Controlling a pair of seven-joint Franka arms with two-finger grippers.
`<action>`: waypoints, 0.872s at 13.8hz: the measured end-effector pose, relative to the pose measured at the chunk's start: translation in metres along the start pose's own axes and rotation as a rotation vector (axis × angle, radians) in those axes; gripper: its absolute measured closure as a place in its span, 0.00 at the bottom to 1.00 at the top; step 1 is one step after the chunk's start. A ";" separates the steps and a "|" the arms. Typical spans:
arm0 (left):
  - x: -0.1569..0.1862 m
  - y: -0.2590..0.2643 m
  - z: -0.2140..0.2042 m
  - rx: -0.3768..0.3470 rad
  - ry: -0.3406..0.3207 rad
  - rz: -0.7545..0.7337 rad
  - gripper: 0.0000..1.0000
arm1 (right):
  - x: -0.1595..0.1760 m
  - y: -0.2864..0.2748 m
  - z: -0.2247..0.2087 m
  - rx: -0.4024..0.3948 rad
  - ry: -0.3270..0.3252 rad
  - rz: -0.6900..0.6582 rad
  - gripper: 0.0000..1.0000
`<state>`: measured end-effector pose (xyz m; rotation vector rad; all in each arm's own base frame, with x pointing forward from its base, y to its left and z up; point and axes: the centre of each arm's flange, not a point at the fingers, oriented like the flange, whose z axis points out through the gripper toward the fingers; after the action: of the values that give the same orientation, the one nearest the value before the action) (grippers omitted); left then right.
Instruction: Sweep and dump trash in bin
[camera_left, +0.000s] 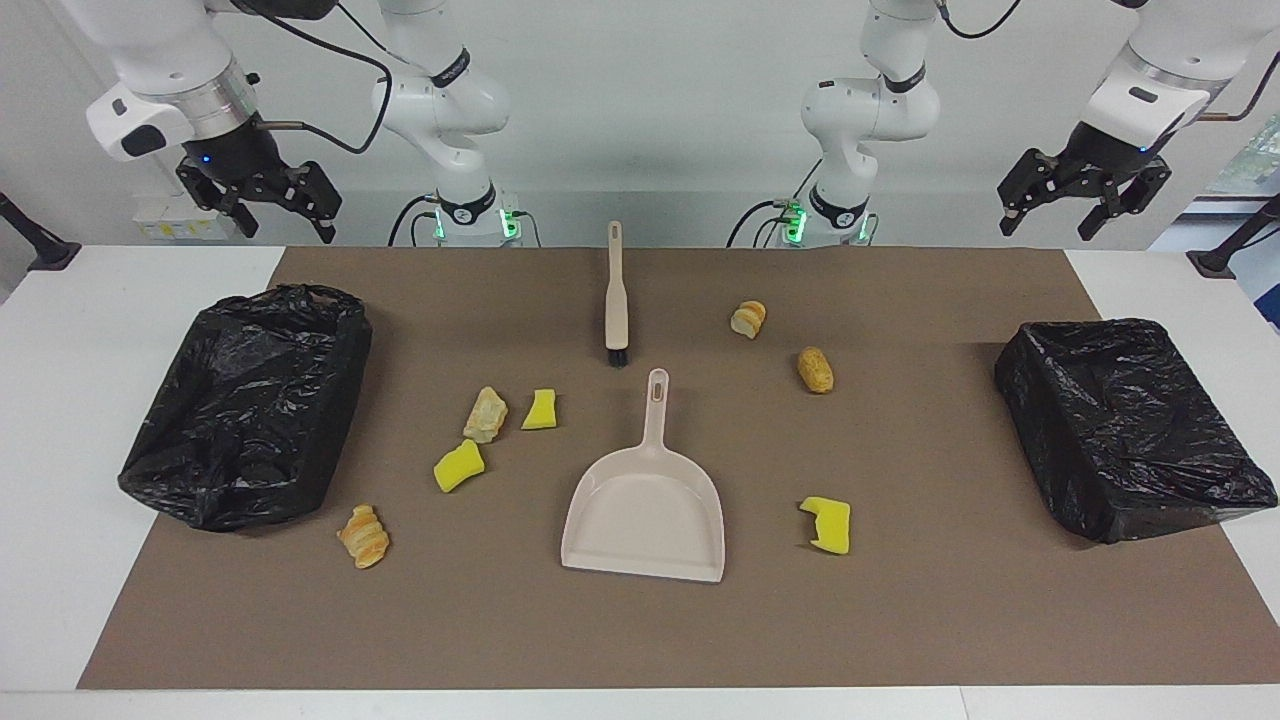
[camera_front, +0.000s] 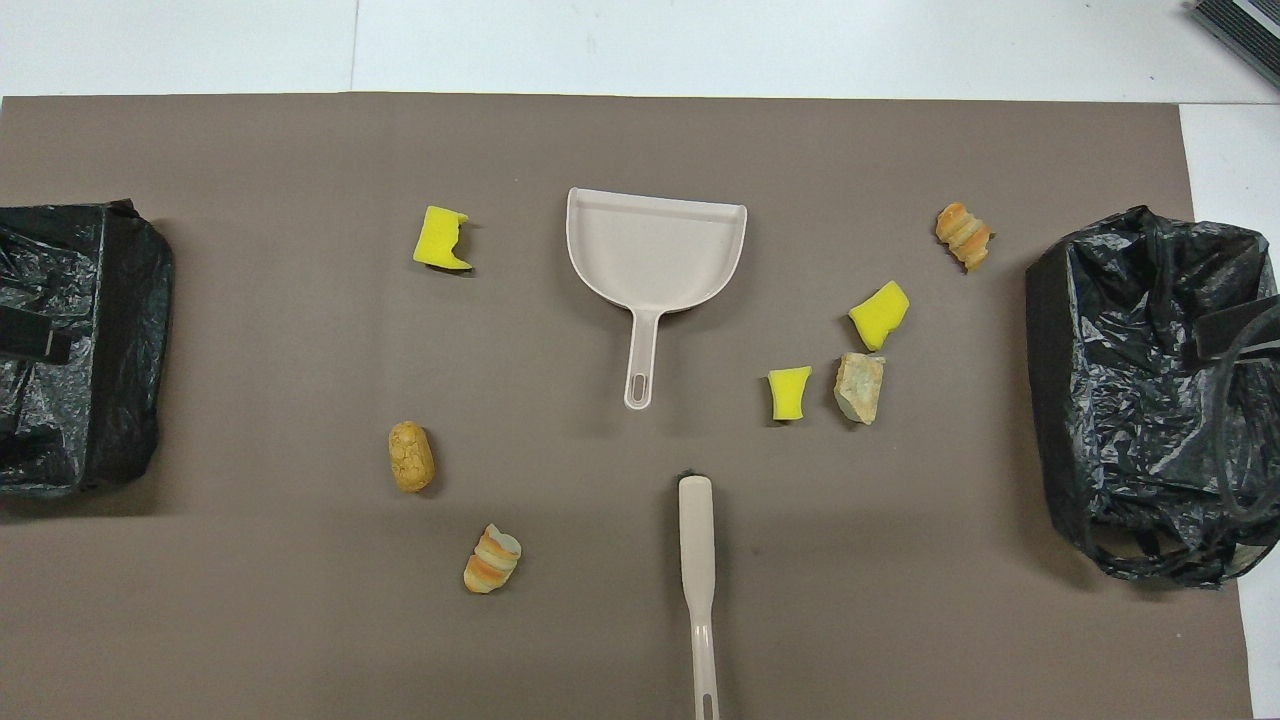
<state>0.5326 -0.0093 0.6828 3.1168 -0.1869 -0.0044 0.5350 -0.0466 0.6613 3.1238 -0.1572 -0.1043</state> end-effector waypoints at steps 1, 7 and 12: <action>0.000 0.000 -0.001 0.000 0.002 0.000 0.00 | 0.000 0.000 -0.001 0.000 0.001 -0.001 0.00; 0.000 0.004 -0.006 0.002 0.014 0.008 0.00 | -0.003 -0.002 0.002 0.006 0.000 -0.006 0.00; 0.000 0.012 -0.006 0.002 0.014 0.023 0.00 | 0.005 -0.033 0.022 0.060 0.062 -0.046 0.00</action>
<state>0.5314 -0.0211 0.6893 3.1150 -0.2224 0.0182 0.5412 -0.0148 0.6383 3.1861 -0.0900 -0.0029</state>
